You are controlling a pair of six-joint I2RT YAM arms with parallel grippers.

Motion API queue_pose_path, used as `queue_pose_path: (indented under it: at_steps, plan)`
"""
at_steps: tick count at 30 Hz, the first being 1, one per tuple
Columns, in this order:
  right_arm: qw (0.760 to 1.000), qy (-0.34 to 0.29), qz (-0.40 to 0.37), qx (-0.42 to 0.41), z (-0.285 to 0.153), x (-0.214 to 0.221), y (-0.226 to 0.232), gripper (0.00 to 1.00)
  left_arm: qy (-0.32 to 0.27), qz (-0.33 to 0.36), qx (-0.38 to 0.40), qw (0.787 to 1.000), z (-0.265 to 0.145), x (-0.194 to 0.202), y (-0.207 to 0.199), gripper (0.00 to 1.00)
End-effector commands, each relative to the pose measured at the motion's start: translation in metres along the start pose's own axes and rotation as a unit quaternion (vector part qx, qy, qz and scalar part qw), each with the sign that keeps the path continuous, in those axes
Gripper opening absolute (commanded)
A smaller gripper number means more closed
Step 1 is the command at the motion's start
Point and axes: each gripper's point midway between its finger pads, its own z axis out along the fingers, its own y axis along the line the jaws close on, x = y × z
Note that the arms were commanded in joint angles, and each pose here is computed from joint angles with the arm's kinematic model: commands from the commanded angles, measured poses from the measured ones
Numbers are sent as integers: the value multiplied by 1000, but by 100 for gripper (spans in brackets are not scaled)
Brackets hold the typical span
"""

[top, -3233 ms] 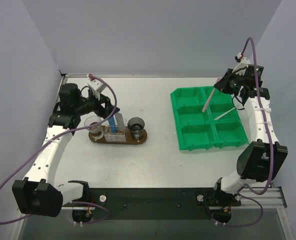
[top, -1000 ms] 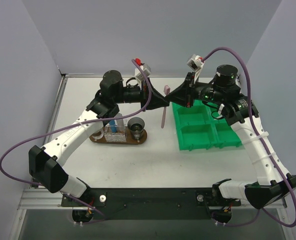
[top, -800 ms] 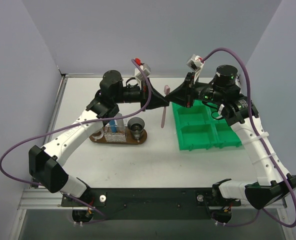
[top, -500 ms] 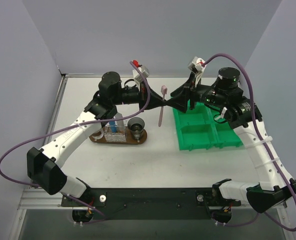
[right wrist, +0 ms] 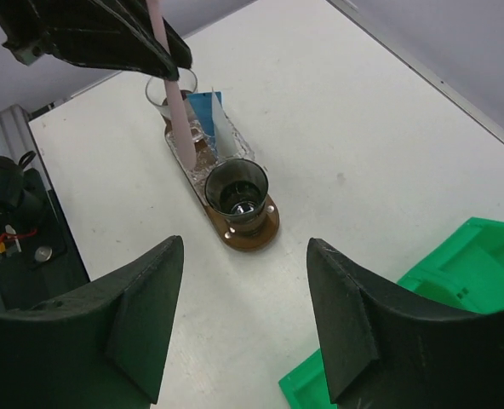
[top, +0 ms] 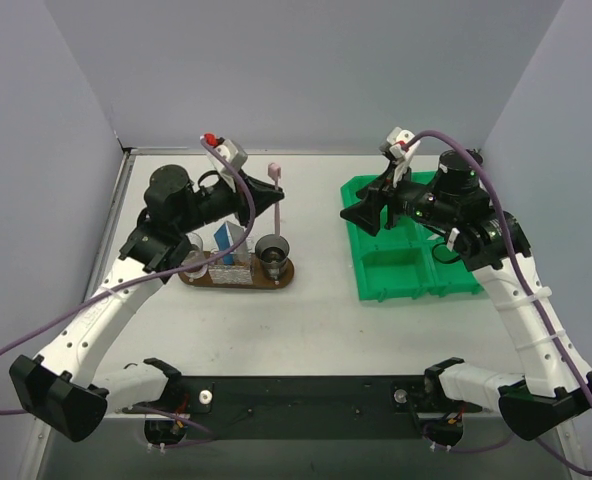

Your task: Prepare toiletry sets of a toothbrush and toothpaste on the tray

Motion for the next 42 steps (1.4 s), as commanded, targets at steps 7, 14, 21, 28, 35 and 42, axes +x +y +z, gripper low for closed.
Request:
queue_pose_path:
  at_steps: [7, 14, 21, 28, 35, 42]
  plan:
    - [998, 9, -23, 54, 3, 8, -27, 55, 19, 31, -186, 982, -64, 22, 58, 0]
    - [997, 25, -13, 71, 10, 20, -46, 55, 29, 20, -245, 969, -87, 47, 73, 0]
    - [996, 37, -3, 85, 12, 31, -62, 55, 27, 1, -315, 949, -103, 70, 99, 0]
    - [996, 29, 8, 89, 12, 32, -71, 54, 5, -5, -346, 938, -112, 74, 108, 0]
    - [995, 29, 14, 93, 10, 33, -77, 54, -19, -4, -367, 930, -116, 86, 118, 0]
    - [994, 31, 21, 100, 6, 38, -82, 54, -45, -4, -368, 929, -113, 89, 124, 0]
